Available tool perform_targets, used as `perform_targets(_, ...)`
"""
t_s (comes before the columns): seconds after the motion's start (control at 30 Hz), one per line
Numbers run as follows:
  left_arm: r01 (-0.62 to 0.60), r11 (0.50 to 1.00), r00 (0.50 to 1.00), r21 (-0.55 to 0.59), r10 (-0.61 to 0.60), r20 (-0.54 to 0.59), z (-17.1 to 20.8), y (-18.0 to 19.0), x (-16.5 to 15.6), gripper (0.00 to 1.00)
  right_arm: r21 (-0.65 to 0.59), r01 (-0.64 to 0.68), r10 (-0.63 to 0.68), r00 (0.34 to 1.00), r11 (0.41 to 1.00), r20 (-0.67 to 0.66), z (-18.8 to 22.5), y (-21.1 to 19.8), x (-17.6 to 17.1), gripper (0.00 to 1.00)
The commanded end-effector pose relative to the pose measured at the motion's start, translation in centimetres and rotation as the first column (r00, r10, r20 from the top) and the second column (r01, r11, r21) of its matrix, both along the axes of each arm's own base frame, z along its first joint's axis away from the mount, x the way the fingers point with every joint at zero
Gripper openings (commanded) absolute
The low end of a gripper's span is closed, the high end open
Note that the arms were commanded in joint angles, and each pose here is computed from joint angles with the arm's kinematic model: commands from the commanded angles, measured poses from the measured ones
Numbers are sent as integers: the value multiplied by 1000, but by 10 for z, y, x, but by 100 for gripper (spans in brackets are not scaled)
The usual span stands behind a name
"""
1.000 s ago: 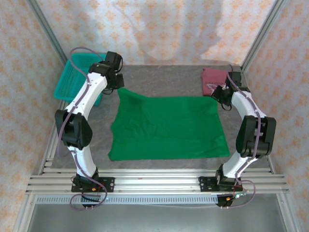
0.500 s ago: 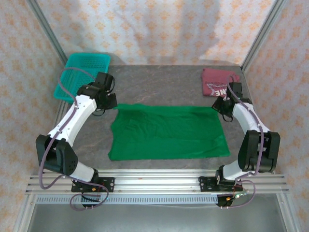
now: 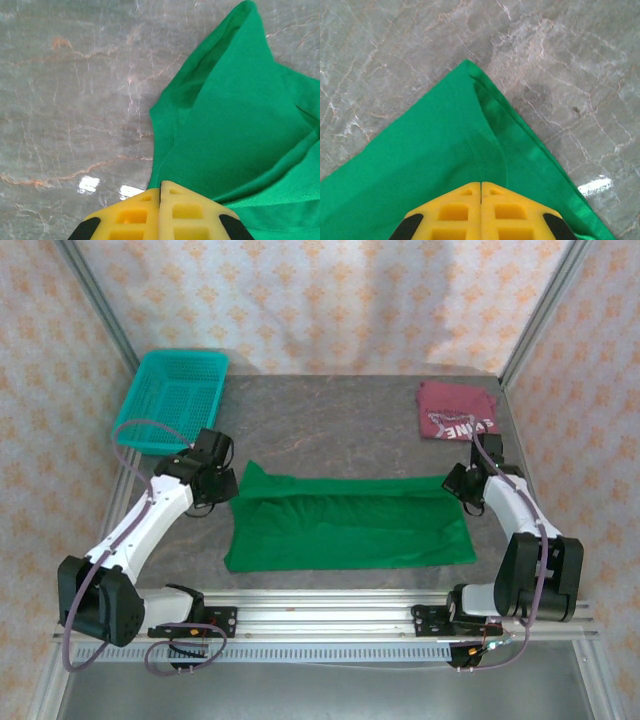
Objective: Fold and stack the t-shirts
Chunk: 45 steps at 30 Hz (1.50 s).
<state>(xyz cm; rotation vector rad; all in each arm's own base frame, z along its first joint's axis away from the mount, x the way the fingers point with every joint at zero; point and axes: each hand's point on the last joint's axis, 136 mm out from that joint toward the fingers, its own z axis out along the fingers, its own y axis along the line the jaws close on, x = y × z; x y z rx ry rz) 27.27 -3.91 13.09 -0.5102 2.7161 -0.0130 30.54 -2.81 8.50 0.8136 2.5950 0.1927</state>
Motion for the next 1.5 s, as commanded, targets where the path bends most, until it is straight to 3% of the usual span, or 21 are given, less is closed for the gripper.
perform_targets(0.0,-58,997,998,41,58,-1,-8,6,-9,0,-28,62,-63,997,998,-48,-9,-9,-19,0)
perform_targets(0.3,-83,993,995,81,88,-56,-38,7,-28,0,-52,114,-119,988,992,-100,-27,-14,-40,0)
perform_targets(0.53,-86,995,992,50,90,-87,-62,-4,-43,0,-65,175,-182,974,982,-135,-41,-21,-52,1)
perform_targets(0.63,-90,995,991,34,93,-96,-69,-8,-48,0,-59,192,-199,969,980,-143,-43,-21,-53,13)
perform_targets(0.73,-94,995,989,25,96,-110,-72,-10,-54,15,-66,216,-224,959,974,-173,-46,-23,-61,48)
perform_targets(0.77,-97,995,990,27,99,-103,-70,-10,-55,28,-70,233,-242,953,970,-181,-45,-24,-63,53)
perform_targets(0.83,-107,994,992,19,109,-69,-60,-11,-55,53,-57,254,-260,951,966,-169,-39,-24,-62,57)
perform_targets(1.0,-136,990,985,-29,138,104,-7,-7,-45,70,58,269,-265,962,962,-61,-6,-10,-48,64)
perform_targets(1.1,-53,993,979,-103,72,191,21,-23,-31,72,233,167,-194,976,958,99,27,18,-27,74)
perform_targets(1.2,77,990,982,-116,-55,181,25,-43,-20,72,336,49,-126,969,940,211,52,42,-19,80)
perform_targets(1.33,270,954,962,-129,-261,82,10,-76,-7,70,376,-128,21,961,918,275,70,73,-23,82)
perform_targets(1.47,432,895,898,-112,-438,-38,-13,-103,-1,65,340,-240,140,946,909,292,73,93,-38,83)
